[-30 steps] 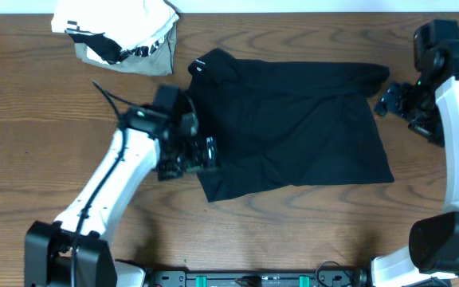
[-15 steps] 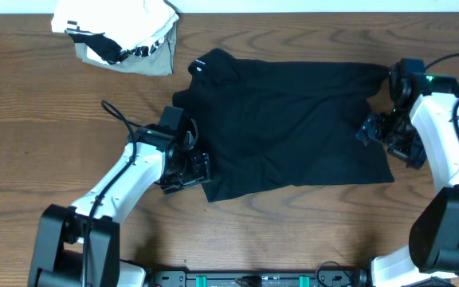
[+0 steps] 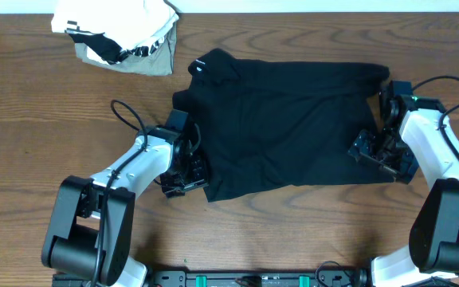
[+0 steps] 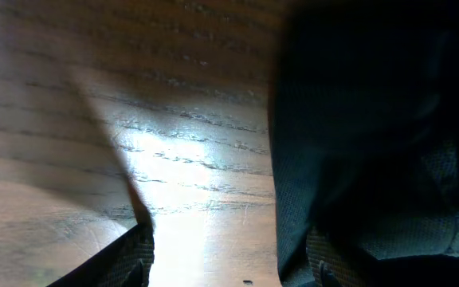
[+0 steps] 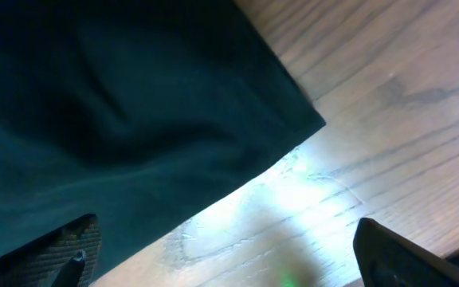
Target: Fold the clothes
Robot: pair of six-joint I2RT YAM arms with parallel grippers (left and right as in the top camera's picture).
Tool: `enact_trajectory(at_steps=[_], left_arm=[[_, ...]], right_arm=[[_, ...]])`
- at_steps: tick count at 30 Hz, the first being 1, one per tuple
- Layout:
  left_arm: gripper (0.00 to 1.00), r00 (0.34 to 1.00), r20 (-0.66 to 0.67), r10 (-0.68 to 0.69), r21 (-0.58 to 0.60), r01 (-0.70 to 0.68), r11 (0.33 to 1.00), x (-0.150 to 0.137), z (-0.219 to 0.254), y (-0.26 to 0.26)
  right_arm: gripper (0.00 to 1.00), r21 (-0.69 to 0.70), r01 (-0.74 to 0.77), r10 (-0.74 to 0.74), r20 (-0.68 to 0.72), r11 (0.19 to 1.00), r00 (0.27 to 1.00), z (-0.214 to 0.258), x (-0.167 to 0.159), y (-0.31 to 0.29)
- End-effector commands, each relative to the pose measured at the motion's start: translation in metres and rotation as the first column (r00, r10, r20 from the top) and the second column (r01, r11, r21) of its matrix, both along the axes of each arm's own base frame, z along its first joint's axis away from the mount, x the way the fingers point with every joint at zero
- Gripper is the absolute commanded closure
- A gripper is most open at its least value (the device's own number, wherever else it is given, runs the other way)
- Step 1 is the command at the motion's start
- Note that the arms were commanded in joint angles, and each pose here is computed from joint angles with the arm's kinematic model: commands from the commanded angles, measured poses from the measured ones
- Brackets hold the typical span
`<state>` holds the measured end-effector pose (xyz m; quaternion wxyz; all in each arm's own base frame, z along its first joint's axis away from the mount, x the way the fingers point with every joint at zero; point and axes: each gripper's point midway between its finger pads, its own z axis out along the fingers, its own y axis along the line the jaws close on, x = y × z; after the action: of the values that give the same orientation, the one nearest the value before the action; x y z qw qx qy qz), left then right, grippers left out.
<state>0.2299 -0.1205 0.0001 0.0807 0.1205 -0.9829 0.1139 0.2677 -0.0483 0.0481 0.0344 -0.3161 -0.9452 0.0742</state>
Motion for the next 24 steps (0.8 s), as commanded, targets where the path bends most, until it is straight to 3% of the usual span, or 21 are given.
enact_trajectory(at_steps=[1,12,24], left_arm=[[0.36,1.0,0.004,0.0,0.017,0.0,1.0,0.002,-0.005,0.003],[0.36,0.996,0.093,0.007,-0.073,0.0,0.997,0.024,-0.002,-0.014],[0.4,0.99,0.128,0.058,0.107,-0.072,0.992,0.031,-0.01,0.016]], right_arm=[[0.01,0.017,0.009,-0.009,-0.016,1.0,1.0,-0.007,-0.005,-0.003],[0.01,0.018,-0.008,0.009,-0.02,1.0,1.0,-0.007,-0.006,-0.008],[0.01,0.015,-0.008,0.008,-0.009,1.0,1.0,-0.014,-0.006,-0.008]])
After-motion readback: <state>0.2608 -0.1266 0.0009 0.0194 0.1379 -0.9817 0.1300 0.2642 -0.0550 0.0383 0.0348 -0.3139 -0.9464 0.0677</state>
